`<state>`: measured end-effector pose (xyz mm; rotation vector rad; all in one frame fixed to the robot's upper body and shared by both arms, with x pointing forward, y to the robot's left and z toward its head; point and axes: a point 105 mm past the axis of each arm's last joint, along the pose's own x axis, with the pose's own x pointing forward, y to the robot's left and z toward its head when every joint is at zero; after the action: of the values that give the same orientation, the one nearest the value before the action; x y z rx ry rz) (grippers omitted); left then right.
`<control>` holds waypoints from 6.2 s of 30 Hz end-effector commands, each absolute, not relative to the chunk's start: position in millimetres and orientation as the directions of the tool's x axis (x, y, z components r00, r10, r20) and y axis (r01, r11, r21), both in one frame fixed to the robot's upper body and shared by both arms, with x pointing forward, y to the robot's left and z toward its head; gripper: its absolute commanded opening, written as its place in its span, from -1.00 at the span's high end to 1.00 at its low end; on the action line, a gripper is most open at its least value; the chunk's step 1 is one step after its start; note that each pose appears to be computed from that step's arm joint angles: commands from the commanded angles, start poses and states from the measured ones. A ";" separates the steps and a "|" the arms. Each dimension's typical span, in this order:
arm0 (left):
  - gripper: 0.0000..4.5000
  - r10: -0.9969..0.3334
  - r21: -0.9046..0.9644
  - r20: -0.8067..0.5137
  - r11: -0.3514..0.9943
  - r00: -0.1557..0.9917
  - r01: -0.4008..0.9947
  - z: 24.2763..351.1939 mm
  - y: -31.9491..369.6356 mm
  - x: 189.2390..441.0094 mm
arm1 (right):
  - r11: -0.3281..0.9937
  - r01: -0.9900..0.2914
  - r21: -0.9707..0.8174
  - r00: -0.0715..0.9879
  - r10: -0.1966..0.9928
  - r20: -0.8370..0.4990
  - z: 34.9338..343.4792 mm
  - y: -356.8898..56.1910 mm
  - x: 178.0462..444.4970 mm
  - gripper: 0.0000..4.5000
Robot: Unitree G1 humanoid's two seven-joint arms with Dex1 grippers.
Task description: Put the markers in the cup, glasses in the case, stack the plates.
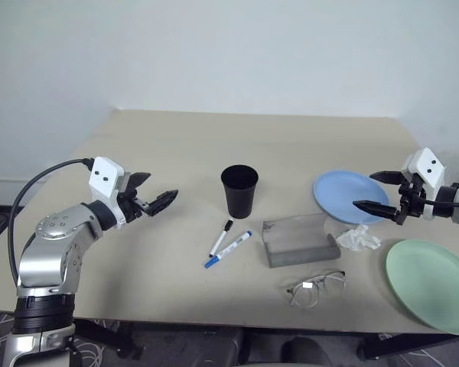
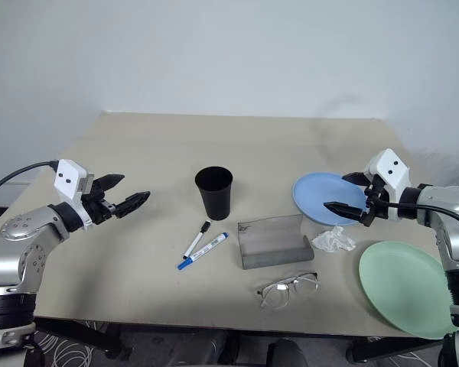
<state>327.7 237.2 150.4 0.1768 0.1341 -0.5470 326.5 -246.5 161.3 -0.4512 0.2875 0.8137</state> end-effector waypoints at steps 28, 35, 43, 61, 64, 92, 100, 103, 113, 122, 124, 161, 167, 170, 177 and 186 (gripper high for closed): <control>-0.98 -0.544 0.123 -0.113 0.823 0.832 0.555 158.0 222.5 328.8 | 0.650 -0.692 -0.316 0.713 0.545 -0.441 177.8 -279.9 312.2 -1.00; -0.98 -0.571 0.119 -0.133 0.802 0.810 0.585 154.9 220.4 331.8 | 0.727 -0.635 -0.262 0.733 0.459 -0.502 167.2 -315.9 288.2 -1.00; -0.98 -0.612 0.109 -0.151 0.771 0.777 0.628 155.1 211.1 339.2 | 0.820 -0.534 -0.207 0.748 0.345 -0.567 148.4 -356.1 267.5 -1.00; -0.98 -0.666 0.124 -0.164 0.718 0.727 0.685 163.6 202.7 357.2 | 0.965 -0.210 -0.154 0.805 0.081 -0.588 95.2 -424.8 215.9 -1.00; -0.98 -0.668 0.118 -0.167 0.717 0.726 0.687 162.5 204.3 360.1 | 0.974 -0.169 -0.151 0.810 0.050 -0.585 87.6 -429.9 208.3 -1.00; -1.00 -0.646 0.096 -0.179 0.739 0.742 0.667 154.1 211.4 354.2 | 0.990 -0.018 0.139 0.793 0.099 -0.601 66.7 -421.7 211.4 0.97; -1.00 -0.641 0.093 -0.180 0.744 0.746 0.661 152.9 211.1 353.0 | 0.971 -0.013 0.239 0.836 0.142 -0.529 87.4 -413.6 222.7 0.97; -1.00 -0.639 0.092 -0.179 0.747 0.748 0.659 152.7 211.1 353.4 | 0.959 0.002 0.283 0.870 0.137 -0.473 103.0 -415.9 229.3 0.97; -1.00 -0.627 0.087 -0.166 0.760 0.761 0.644 151.6 211.2 351.5 | 0.912 -0.043 0.407 0.945 0.169 -0.280 156.3 -388.8 283.2 0.97; -1.00 -0.597 0.083 -0.155 0.786 0.787 0.613 151.1 216.3 344.7 | 0.946 -0.002 0.323 0.956 0.097 -0.278 178.9 -320.3 359.9 0.97; -1.00 -0.591 0.083 -0.154 0.791 0.792 0.606 150.8 217.1 342.9 | 0.946 0.033 0.322 0.958 0.062 -0.281 180.3 -310.2 372.8 0.97; -1.00 -0.554 0.098 -0.135 0.817 0.821 0.567 156.1 225.5 340.6 | 0.891 0.336 0.305 0.891 -0.196 -0.410 121.8 -302.7 399.8 0.66; -1.00 -0.555 0.098 -0.131 0.817 0.821 0.568 156.2 224.7 341.1 | 0.896 0.336 0.291 0.892 -0.203 -0.404 123.9 -307.0 397.9 -0.24; -1.00 -0.556 0.098 -0.130 0.817 0.821 0.569 156.5 224.5 341.0 | 0.940 0.241 0.243 0.913 -0.135 -0.386 133.0 -306.5 393.7 -0.73; -1.00 -0.555 0.099 -0.128 0.817 0.822 0.568 157.3 224.8 341.1 | 0.988 -0.151 0.030 0.884 0.149 -0.444 138.4 -297.1 366.1 -0.99; -1.00 -0.556 0.097 -0.126 0.818 0.822 0.568 157.5 224.4 341.6 | 0.869 -0.493 -0.035 0.722 0.386 -0.574 129.4 -281.4 325.8 -0.99</control>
<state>340.2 223.5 138.3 0.1093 0.1613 -0.6019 323.6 -293.4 109.9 -0.1452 0.6545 0.4122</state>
